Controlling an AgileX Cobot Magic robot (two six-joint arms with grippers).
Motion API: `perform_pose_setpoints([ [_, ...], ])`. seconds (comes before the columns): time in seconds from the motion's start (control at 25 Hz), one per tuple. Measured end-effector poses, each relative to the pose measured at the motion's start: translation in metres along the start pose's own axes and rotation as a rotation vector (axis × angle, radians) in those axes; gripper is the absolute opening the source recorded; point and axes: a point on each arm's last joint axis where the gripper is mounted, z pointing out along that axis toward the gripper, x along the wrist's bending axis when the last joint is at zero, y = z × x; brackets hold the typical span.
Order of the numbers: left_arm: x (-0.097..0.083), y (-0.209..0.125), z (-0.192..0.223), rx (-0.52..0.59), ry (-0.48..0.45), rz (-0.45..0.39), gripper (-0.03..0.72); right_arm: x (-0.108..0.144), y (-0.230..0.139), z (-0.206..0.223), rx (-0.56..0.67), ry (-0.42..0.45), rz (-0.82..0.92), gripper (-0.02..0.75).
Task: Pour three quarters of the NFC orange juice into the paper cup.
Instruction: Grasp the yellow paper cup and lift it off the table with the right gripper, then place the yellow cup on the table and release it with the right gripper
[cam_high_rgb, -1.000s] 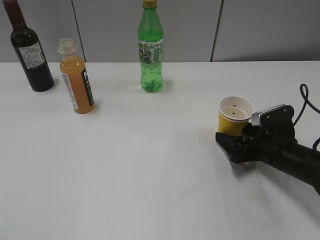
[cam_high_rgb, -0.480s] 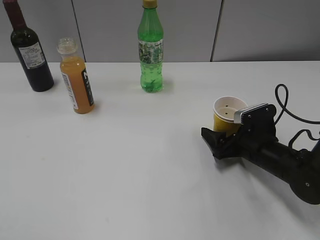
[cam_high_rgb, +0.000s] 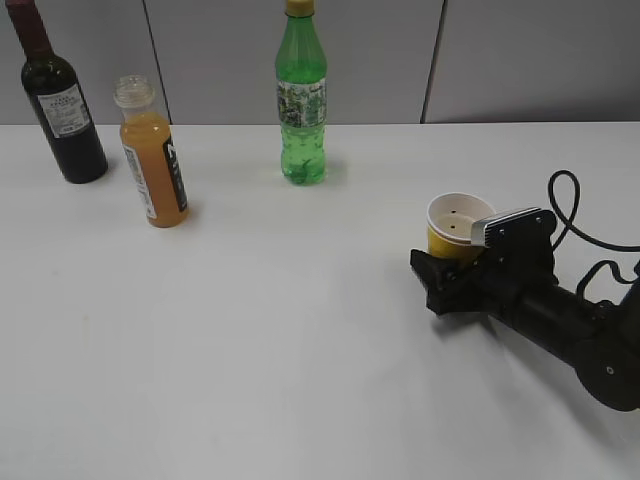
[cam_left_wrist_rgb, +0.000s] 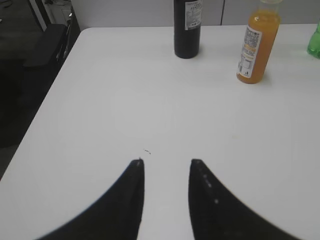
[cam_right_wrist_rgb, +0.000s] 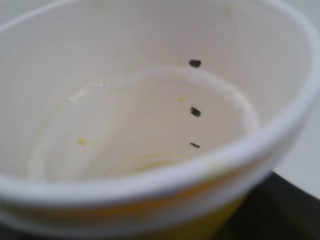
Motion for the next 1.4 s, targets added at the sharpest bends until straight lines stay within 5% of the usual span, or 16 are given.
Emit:
perform_pose_setpoints([
  [0.2,0.0,0.0,0.0,0.0,0.0,0.0,0.241,-0.001,0.0,0.0,-0.001,-0.013,0.004,0.479],
  [0.84,0.0,0.0,0.0,0.0,0.0,0.0,0.241,0.006,0.018,-0.019,0.03,0.01,-0.065,0.472],
  [1.08,0.0,0.0,0.0,0.0,0.0,0.0,0.241,0.02,0.038,-0.02,-0.031,0.168,-0.145,0.471],
  [1.4,0.0,0.0,0.0,0.0,0.0,0.0,0.241,0.044,0.061,0.0,-0.101,0.531,-0.223,0.471],
])
